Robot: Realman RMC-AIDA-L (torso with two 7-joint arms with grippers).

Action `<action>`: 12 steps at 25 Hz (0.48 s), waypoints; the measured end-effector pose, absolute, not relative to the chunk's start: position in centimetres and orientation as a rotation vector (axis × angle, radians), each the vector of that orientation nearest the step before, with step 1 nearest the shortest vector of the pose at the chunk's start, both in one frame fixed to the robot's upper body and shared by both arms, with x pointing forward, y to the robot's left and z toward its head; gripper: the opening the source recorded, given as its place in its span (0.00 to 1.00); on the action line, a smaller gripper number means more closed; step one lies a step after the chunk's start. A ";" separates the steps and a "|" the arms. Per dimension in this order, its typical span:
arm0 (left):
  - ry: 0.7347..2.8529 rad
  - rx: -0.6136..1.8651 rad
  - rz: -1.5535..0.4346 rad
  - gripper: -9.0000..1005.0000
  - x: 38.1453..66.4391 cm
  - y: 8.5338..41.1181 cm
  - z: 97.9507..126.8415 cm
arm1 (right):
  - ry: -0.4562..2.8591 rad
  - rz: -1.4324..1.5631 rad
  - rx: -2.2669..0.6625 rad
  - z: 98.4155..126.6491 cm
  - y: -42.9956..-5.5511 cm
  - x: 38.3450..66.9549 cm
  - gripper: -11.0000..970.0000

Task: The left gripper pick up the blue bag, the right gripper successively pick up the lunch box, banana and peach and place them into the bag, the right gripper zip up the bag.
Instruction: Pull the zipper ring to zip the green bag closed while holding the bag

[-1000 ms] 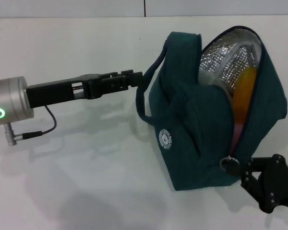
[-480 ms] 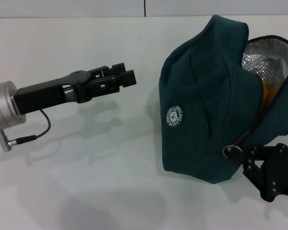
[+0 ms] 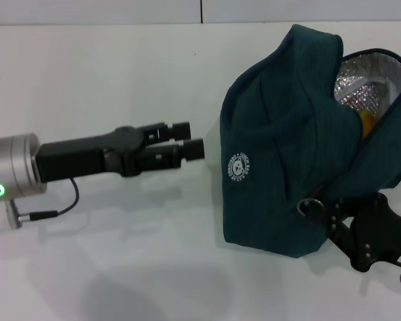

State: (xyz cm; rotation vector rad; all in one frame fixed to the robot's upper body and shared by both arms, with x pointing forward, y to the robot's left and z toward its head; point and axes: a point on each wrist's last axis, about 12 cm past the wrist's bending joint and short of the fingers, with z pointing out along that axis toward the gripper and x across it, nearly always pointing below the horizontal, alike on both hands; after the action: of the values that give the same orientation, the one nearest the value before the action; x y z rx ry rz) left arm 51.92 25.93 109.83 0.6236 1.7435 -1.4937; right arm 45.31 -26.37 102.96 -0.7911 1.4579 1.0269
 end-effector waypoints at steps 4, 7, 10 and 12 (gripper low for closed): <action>1.762 0.653 -1.464 0.88 50.9 26.5 108.9 | 1.463 1.041 -0.809 103.2 -25.9 46.1 0.02; 1.777 0.659 -1.428 0.88 49.9 27.2 108.1 | 1.462 1.058 -0.825 103.4 -25.6 46.6 0.02; 1.789 0.697 -1.391 0.88 48.9 27.5 107.2 | 1.452 1.061 -0.844 103.8 -25.4 47.1 0.02; 1.780 0.722 -1.362 0.88 48.2 27.5 106.6 | 1.450 1.068 -0.855 104.1 -25.1 47.7 0.02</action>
State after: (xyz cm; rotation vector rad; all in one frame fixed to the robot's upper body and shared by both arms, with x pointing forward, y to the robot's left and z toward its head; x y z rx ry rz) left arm 48.19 27.53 106.63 0.7217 1.7796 -1.3624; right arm 47.69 -25.14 104.05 -0.8551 1.4497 1.0678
